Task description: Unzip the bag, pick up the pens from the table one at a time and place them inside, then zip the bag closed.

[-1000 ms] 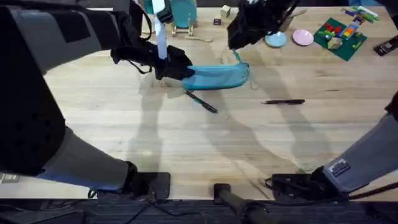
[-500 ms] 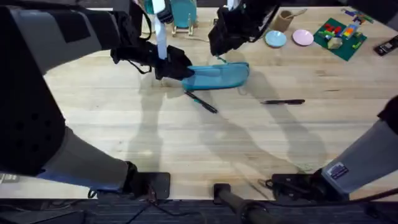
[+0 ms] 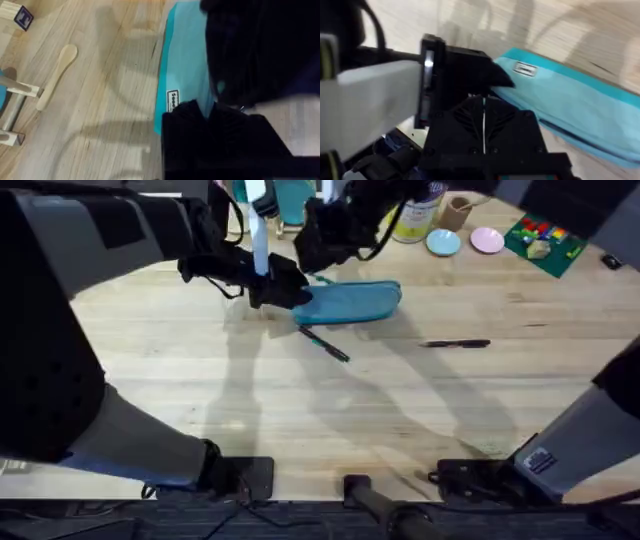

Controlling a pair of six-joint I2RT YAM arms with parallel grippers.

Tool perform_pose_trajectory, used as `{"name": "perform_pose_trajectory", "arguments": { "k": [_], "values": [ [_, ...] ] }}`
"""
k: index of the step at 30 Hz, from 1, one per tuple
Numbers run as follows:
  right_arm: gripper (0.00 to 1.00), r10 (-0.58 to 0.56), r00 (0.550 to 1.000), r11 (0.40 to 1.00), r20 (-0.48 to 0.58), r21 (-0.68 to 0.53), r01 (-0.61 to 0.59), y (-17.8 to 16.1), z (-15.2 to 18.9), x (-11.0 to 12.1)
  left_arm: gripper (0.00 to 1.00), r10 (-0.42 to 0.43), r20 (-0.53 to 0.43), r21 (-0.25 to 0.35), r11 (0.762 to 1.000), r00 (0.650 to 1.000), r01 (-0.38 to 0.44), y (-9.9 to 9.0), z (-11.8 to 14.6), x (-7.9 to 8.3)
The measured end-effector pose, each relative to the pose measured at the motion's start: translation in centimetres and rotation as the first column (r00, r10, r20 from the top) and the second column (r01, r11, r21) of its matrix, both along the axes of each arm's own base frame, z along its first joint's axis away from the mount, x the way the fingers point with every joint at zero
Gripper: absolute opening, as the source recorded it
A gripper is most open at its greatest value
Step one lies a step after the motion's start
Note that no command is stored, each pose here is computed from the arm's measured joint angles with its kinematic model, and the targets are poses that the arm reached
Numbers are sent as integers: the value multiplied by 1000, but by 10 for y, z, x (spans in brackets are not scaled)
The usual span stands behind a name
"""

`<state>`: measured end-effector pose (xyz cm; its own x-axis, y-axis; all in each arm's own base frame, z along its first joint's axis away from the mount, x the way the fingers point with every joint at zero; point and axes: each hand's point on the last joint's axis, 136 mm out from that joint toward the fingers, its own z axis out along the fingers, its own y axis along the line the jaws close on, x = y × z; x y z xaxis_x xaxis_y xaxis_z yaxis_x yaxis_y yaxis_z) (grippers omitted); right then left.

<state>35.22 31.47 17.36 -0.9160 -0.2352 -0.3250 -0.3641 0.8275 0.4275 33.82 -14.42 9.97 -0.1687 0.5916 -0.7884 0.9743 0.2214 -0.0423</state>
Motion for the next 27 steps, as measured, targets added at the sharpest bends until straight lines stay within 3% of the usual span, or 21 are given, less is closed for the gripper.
{"name": "perform_pose_trajectory", "arguments": {
  "k": [8,18,23,24,25,27],
  "values": [
    [31,59,997,998,39,27,-60,34,0,-12,42,5,-8,2,1000,1000,-5,2,-1,-1],
    [31,56,998,998,23,32,-57,35,0,-15,42,8,-11,4,1000,1000,-8,3,-1,-1],
    [31,68,997,998,-34,22,-67,28,-3,-26,42,8,-13,8,1000,1000,-8,3,-2,-1],
    [51,75,996,997,-55,19,-74,25,-3,-30,42,8,-11,7,1000,1000,-8,3,-1,-1],
    [146,80,994,997,-72,19,-79,23,-3,-34,42,8,-9,7,1000,1000,-8,3,-1,0],
    [428,78,993,997,-87,5,-78,13,-1,-37,42,4,-9,1,1000,1000,-4,2,-1,-1]
  ]
}}
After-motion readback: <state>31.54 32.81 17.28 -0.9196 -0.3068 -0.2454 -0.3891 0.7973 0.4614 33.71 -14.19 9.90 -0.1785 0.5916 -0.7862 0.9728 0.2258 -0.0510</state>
